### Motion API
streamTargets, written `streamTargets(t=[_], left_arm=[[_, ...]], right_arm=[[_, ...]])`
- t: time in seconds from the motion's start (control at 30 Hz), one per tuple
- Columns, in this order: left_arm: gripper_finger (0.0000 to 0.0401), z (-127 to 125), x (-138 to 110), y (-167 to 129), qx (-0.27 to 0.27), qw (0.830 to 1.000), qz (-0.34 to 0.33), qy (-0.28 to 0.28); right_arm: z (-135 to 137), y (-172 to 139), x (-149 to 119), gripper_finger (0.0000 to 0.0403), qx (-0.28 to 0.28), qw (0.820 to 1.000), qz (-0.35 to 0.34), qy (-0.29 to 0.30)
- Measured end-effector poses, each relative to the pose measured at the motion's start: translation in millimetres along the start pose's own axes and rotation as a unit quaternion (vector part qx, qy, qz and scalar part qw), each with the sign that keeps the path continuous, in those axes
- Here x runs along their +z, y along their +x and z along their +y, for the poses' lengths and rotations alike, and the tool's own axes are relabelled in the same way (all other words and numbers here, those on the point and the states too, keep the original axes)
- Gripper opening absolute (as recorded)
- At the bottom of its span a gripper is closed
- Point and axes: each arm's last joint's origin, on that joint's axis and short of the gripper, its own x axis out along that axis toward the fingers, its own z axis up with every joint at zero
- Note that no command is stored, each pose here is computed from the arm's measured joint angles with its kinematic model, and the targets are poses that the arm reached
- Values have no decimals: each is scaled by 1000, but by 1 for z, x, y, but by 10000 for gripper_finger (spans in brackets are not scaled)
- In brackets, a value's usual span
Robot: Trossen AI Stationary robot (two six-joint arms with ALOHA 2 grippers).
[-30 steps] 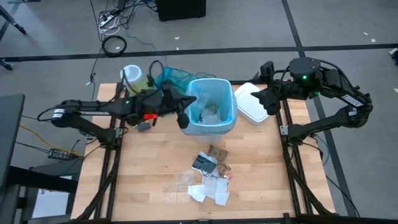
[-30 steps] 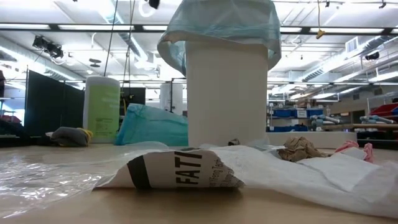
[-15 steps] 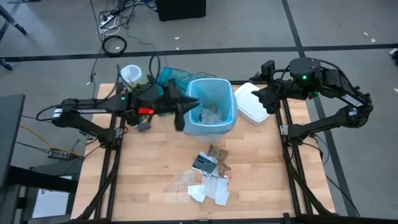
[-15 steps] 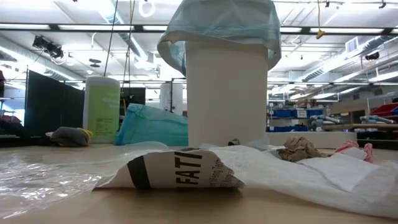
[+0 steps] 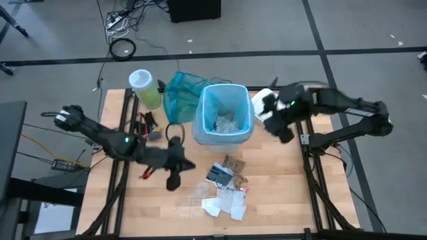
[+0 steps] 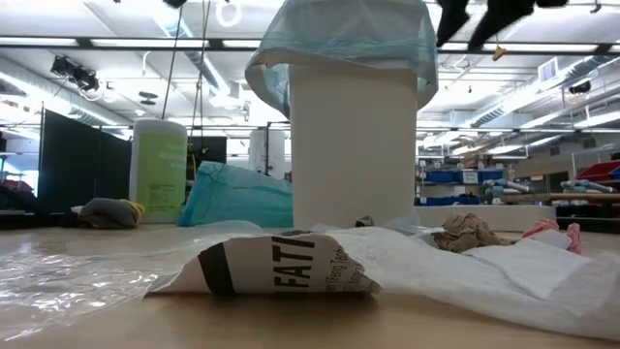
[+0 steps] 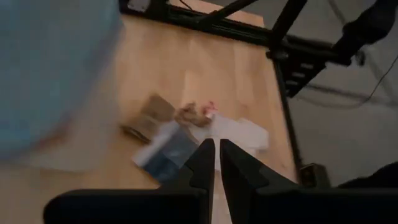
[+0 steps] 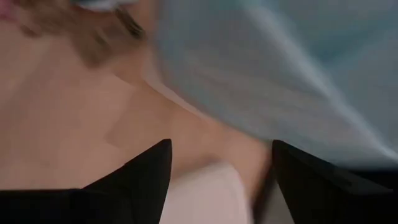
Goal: Place trash/remove bag and relplace
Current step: Put the brown cardboard into the white trash bin
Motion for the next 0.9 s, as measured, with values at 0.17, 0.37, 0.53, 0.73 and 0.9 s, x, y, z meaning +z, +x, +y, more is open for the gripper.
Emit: streamTargets(t=[0.17,0.37,0.53,0.73,0.9], left_arm=[[33,-4,-51,17,-4,997,7,-81],[33,2,-84,27,-15,989,2,-148],[33,4,-87,28,-18,990,-4,-142],[33,11,-85,30,31,995,-28,-92],[33,22,-82,34,62,994,-25,-91]], right_arm=[[16,51,-42,268,64,997,20,37],[26,92,-108,266,93,991,61,77],[30,105,-153,264,99,986,103,85],[37,112,-185,255,120,989,78,35],[49,120,-188,252,104,994,38,-14]])
